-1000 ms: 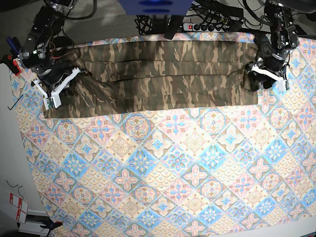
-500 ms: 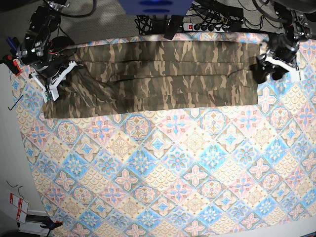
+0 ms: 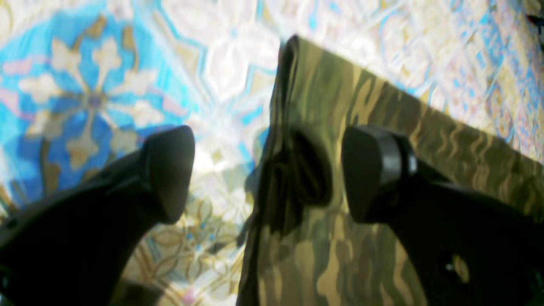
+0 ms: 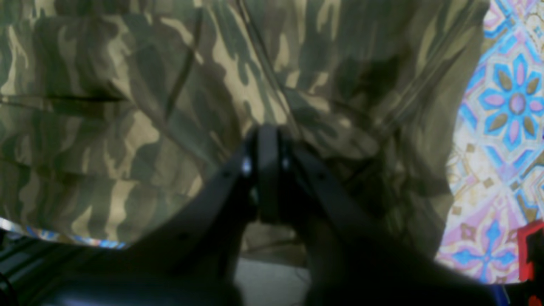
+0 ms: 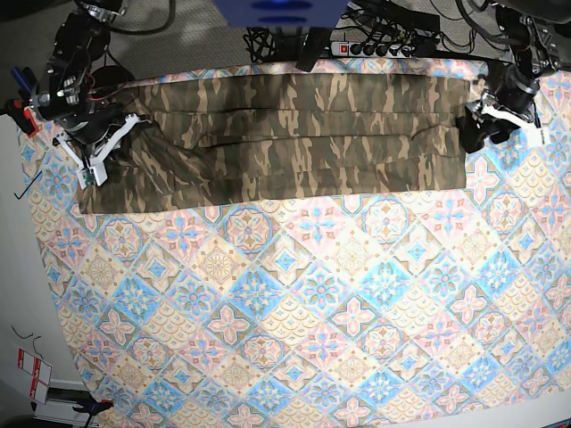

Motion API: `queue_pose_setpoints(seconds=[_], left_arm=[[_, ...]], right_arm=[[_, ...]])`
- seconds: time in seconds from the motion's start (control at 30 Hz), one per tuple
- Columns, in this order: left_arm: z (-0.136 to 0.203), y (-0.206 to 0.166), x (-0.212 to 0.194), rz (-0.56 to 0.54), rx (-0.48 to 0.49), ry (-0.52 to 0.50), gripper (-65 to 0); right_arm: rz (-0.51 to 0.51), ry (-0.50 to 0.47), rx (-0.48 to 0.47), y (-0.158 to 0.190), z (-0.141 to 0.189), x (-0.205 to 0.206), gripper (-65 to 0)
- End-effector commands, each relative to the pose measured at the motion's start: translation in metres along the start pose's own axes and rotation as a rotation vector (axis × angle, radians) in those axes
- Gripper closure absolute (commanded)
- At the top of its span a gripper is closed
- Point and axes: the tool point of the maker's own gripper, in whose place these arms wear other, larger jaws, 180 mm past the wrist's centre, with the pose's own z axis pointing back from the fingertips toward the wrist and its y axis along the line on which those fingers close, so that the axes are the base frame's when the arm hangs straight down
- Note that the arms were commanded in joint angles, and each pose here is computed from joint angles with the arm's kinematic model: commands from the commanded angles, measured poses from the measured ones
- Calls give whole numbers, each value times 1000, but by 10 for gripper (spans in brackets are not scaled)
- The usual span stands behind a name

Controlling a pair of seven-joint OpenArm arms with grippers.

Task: Fold the T-shirt properly
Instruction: 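Regrasp the strip end with the left gripper and tug it outward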

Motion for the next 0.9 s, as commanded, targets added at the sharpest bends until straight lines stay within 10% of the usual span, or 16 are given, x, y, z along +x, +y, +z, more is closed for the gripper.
queue_pose_setpoints(seconds=[0.0, 0.47, 0.87], left_arm=[[0, -5, 8, -20, -23, -15, -533], [-37, -21, -37, 63, -77, 88, -520], [-47, -19, -32, 14, -42, 90, 0]], right_arm=[[16, -44, -3, -2, 4, 12, 0], [13, -46, -8, -3, 5, 12, 0], [15, -47, -5, -2, 5, 13, 0]])
